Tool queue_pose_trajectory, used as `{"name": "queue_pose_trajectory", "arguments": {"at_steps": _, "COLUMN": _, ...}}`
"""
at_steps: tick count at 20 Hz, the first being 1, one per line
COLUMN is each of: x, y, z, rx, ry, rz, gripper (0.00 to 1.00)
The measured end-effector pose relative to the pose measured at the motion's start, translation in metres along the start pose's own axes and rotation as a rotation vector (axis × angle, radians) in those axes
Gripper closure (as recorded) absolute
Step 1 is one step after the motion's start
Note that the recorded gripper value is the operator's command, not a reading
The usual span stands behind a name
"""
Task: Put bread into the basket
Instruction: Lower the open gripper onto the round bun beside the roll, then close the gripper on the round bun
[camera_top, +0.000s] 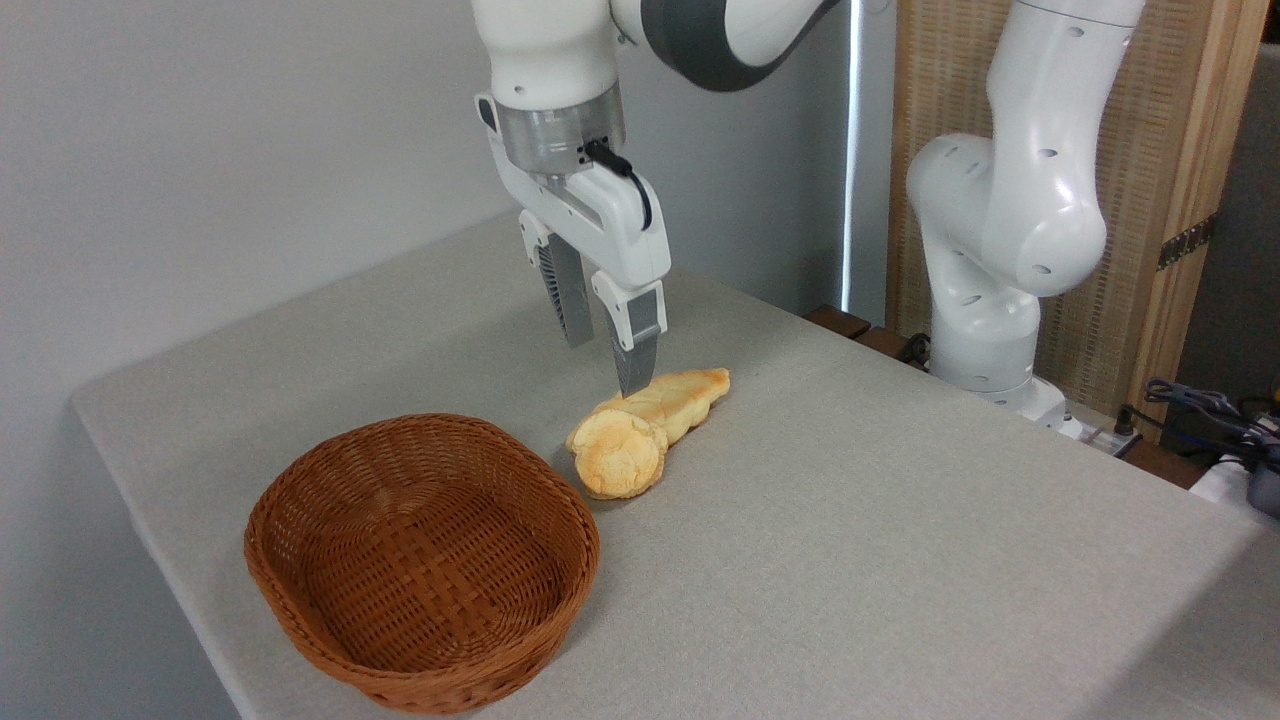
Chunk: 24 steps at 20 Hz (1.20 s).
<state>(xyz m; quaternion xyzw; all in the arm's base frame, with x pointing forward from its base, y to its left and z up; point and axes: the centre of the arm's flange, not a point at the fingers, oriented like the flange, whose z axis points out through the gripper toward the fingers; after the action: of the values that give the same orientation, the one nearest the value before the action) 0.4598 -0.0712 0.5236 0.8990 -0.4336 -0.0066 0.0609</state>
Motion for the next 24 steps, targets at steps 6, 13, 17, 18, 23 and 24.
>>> {"name": "queue_pose_trajectory", "arguments": {"at_steps": 6, "x": -0.002, "y": -0.001, "z": 0.051, "rx": 0.036, "ry": 0.003, "rz": 0.042, "gripper": 0.0}}
{"name": "queue_pose_trajectory", "arguments": {"at_steps": 13, "x": -0.005, "y": -0.003, "z": 0.07, "rx": 0.058, "ry": -0.002, "rz": 0.071, "gripper": 0.0}}
{"name": "queue_pose_trajectory", "arguments": {"at_steps": 17, "x": -0.004, "y": -0.005, "z": 0.083, "rx": 0.072, "ry": -0.018, "rz": 0.078, "gripper": 0.0}}
{"name": "queue_pose_trajectory", "arguments": {"at_steps": 18, "x": -0.004, "y": -0.005, "z": 0.085, "rx": 0.07, "ry": -0.021, "rz": 0.077, "gripper": 0.0}}
{"name": "queue_pose_trajectory", "arguments": {"at_steps": 23, "x": -0.006, "y": -0.008, "z": 0.092, "rx": 0.063, "ry": -0.033, "rz": 0.072, "gripper": 0.0}}
{"name": "queue_pose_trajectory", "arguments": {"at_steps": 24, "x": -0.006, "y": -0.008, "z": 0.093, "rx": 0.061, "ry": -0.035, "rz": 0.072, "gripper": 0.0}}
